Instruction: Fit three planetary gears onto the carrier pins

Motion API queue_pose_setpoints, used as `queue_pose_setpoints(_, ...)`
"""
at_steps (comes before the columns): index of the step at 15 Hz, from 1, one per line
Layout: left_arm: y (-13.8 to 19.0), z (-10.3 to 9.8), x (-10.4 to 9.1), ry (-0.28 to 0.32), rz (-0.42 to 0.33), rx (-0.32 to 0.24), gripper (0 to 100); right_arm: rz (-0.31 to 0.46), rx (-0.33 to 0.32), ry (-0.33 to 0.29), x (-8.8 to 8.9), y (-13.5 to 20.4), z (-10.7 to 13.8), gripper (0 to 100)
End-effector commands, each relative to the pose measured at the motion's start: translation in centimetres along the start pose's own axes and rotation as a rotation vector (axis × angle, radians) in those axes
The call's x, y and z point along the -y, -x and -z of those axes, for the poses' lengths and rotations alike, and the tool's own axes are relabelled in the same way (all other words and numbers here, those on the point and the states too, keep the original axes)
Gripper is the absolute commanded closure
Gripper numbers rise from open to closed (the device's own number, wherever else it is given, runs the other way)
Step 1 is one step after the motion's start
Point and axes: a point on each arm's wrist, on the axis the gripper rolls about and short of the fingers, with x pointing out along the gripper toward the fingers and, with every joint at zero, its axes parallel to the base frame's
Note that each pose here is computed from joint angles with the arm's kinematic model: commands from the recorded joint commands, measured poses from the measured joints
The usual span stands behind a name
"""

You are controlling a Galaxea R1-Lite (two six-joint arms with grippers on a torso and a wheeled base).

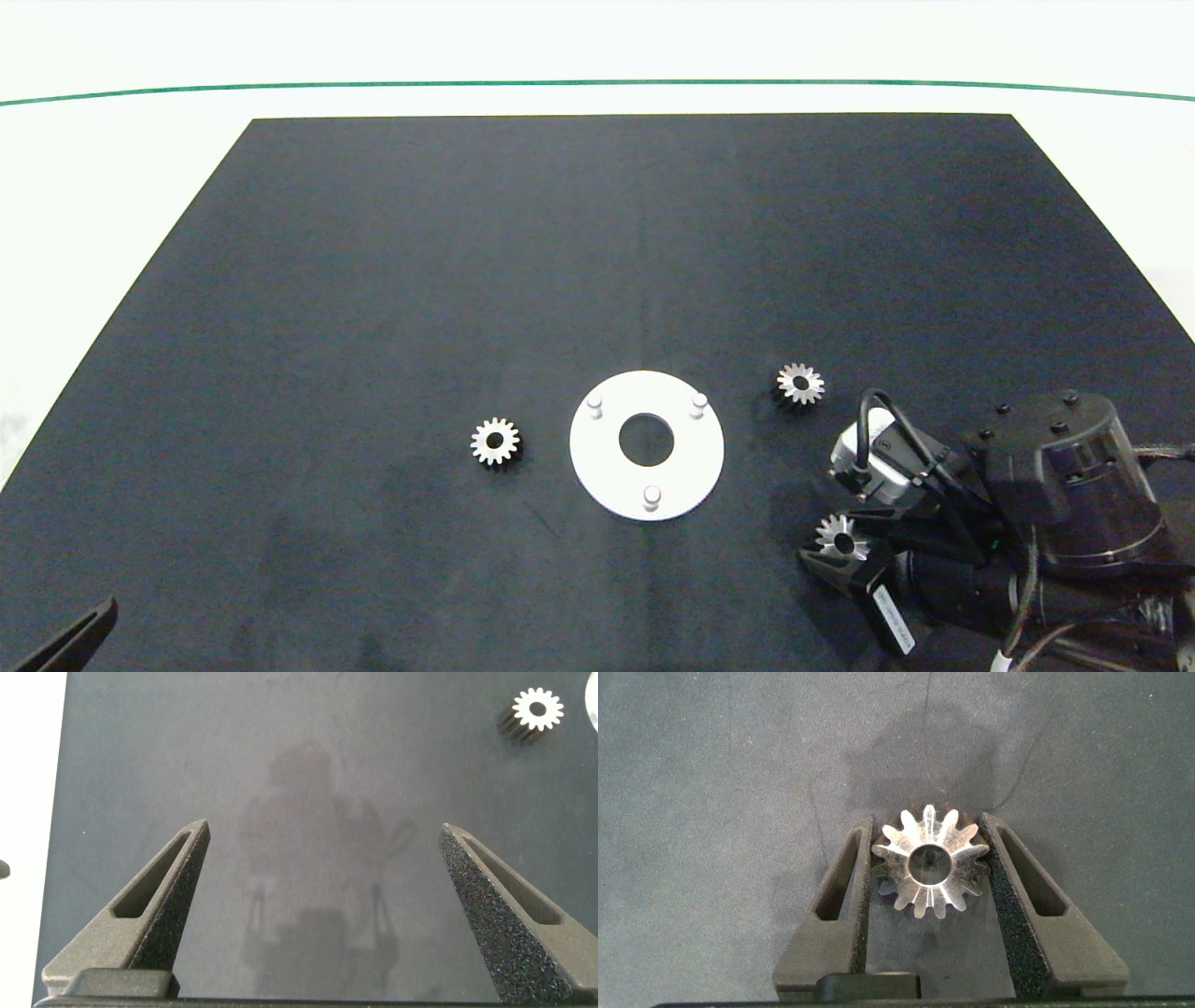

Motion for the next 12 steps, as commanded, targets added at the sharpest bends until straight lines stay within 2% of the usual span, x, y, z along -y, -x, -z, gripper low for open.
queue_pose_setpoints(1, 0.0, 0.0, 0.0, 0.0, 0.0, 0.001, 0, 0.002, 0.0, 0.003, 0.0, 0.0, 0.0, 86)
queue_pose_setpoints(6, 0.1, -0.2, 0.0, 0.0, -0.001, 0.006, 0, 0.006, 0.013, -0.001, 0.1, 0.2, -0.2, 96)
queue_pose_setpoints(10, 0.1, -0.2, 0.0, 0.0, -0.001, 0.007, 0, 0.031, 0.079, -0.008, 0.5, 1.8, -1.6, 96)
queue_pose_setpoints(12, 0.1, -0.2, 0.0, 0.0, -0.004, 0.009, 0, 0.027, 0.083, 0.0, 0.5, 2.7, -2.4, 96)
